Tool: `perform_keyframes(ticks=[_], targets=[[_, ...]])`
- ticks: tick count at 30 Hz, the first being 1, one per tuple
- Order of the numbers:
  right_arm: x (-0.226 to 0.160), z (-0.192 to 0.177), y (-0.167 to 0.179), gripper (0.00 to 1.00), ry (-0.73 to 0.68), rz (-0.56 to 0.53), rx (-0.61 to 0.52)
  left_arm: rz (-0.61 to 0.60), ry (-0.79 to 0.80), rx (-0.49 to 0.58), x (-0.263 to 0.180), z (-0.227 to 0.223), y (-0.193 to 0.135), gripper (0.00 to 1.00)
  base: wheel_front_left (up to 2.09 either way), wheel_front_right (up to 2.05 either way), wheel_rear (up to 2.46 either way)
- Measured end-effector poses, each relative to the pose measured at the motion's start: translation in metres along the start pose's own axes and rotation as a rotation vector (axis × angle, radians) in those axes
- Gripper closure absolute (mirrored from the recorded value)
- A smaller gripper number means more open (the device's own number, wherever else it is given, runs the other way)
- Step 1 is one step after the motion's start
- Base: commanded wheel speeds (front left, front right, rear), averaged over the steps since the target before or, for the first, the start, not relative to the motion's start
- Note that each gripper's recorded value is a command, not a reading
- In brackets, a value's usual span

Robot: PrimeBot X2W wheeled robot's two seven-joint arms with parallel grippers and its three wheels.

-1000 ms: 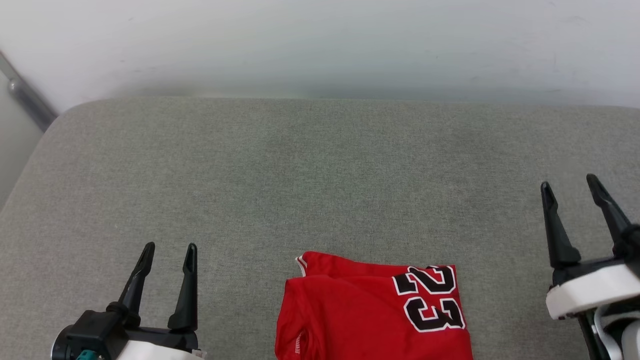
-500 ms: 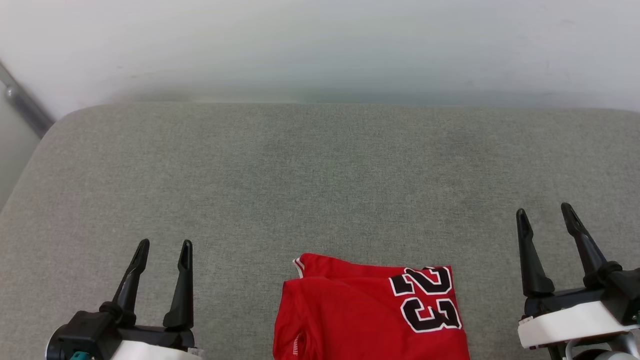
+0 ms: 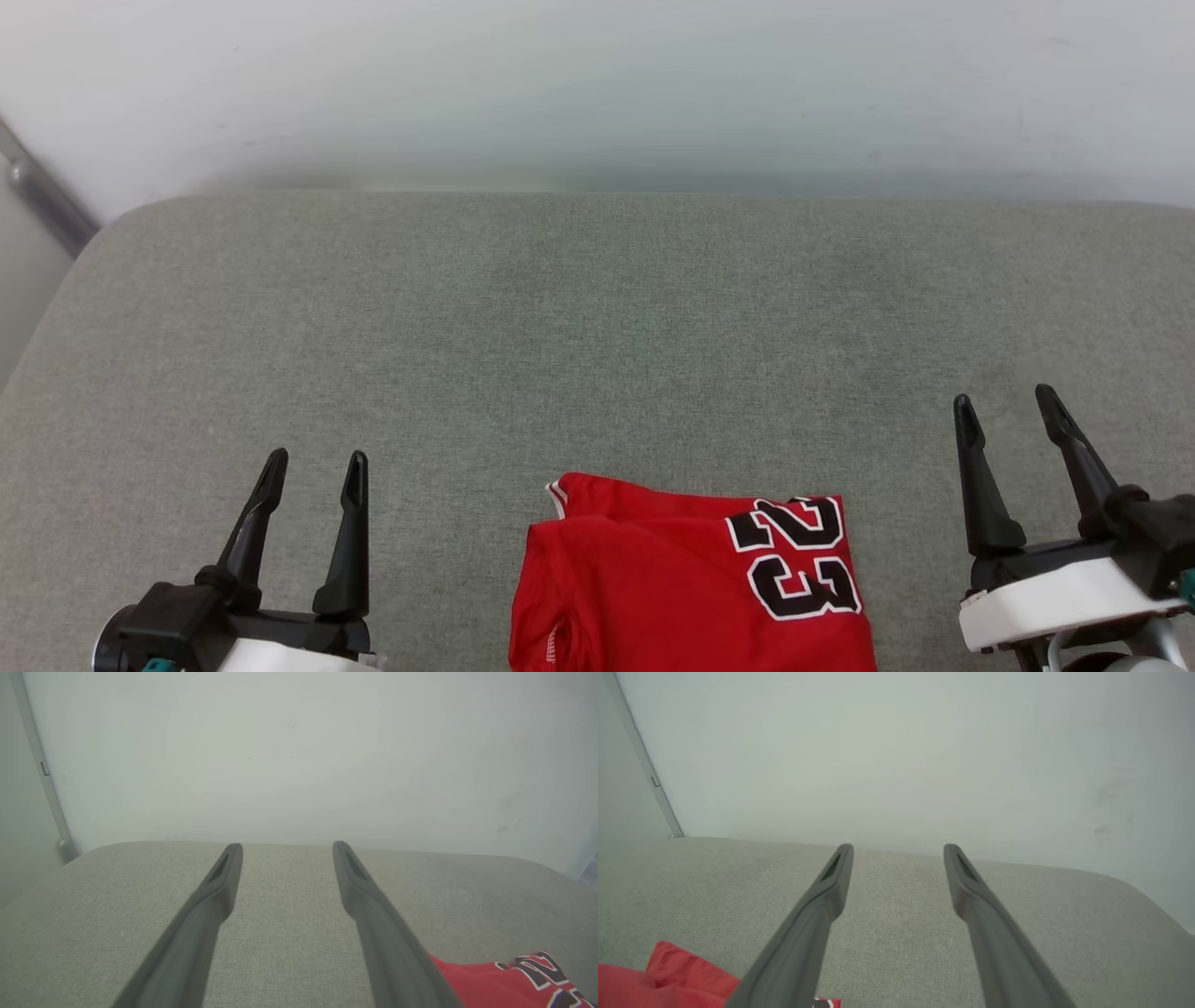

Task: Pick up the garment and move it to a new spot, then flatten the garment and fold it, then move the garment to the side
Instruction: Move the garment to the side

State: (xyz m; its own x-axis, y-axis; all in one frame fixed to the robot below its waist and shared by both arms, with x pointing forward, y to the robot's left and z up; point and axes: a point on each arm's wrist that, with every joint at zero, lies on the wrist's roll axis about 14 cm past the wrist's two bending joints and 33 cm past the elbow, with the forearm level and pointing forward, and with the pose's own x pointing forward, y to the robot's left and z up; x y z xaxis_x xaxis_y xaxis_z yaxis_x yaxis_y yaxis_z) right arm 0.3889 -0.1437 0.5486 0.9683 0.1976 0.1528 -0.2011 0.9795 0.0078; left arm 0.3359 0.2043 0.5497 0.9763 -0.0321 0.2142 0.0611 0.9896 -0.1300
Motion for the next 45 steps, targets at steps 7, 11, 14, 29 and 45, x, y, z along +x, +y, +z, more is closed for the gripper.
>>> perform_keyframes(ticks=[7,11,14,29,45], targets=[[0.000,-0.030,0.008,0.00,0.232,0.056,0.015,0.001,0.011,-0.001,0.000,-0.004,0.000,0.00,0.00,0.00,0.00],[-0.007,-0.054,0.018,0.00,0.445,0.126,0.027,0.004,0.032,0.002,0.000,-0.009,0.002,0.00,0.00,0.00,0.00],[-0.019,-0.074,0.027,0.00,0.629,0.178,0.051,0.009,0.042,0.005,0.002,-0.013,0.004,0.00,0.00,0.00,0.00],[-0.067,-0.156,0.072,0.00,1.196,0.302,0.143,0.051,0.089,0.016,0.008,-0.028,0.016,0.00,0.00,0.00,0.00],[-0.067,-0.179,0.094,1.00,1.216,0.378,0.060,0.076,0.083,0.020,0.004,-0.025,0.021,0.00,0.00,0.00,0.00]])
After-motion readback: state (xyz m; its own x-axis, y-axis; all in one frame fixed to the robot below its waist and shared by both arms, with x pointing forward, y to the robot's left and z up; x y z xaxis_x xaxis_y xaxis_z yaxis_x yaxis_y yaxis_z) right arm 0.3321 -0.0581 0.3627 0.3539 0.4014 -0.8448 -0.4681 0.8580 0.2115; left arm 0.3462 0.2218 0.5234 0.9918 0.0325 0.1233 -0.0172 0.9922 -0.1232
